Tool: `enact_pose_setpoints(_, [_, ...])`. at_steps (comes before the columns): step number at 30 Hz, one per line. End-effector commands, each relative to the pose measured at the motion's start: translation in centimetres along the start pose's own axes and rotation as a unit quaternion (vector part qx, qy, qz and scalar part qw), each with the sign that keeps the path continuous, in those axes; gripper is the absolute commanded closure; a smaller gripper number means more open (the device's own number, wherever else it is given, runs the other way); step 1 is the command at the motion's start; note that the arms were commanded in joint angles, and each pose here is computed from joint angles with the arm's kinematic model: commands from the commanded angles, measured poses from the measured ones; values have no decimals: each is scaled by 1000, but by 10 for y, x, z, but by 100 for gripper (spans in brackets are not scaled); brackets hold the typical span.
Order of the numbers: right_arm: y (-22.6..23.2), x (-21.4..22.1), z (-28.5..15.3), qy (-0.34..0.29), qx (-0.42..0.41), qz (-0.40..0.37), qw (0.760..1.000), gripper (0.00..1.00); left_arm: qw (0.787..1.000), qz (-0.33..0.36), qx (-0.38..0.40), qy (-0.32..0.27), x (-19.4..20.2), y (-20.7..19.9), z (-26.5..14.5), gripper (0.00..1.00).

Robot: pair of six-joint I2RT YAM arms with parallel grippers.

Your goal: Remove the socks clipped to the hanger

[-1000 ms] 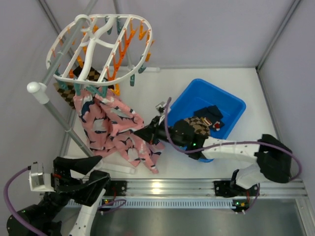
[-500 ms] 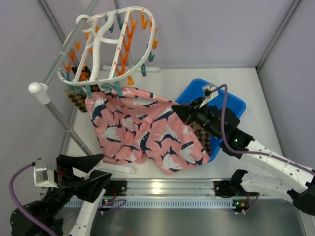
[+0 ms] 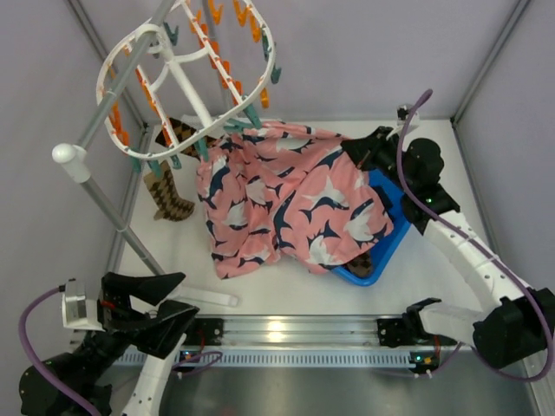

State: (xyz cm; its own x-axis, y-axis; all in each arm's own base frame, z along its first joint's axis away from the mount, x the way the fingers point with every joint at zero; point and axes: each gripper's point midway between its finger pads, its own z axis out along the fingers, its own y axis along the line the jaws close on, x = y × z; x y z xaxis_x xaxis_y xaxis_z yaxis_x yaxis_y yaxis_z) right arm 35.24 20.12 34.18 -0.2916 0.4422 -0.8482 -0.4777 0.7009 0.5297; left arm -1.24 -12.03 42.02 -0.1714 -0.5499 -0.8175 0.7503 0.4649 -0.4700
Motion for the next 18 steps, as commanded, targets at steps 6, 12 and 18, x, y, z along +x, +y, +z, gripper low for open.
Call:
enact_pose_setpoints(6, [-11, -72, 6, -56, -13, 1, 998, 100, 1000, 16, 6, 11, 7, 3, 1, 1])
enact_pose_setpoints(12, [-29, -103, 26, -72, 0, 5, 997, 99, 1000, 13, 7, 19, 11, 6, 3, 1])
enact_pose_setpoints(18, [-48, -131, 76, -83, -8, 26, 996, 98, 1000, 12, 6, 22, 13, 6, 2, 1])
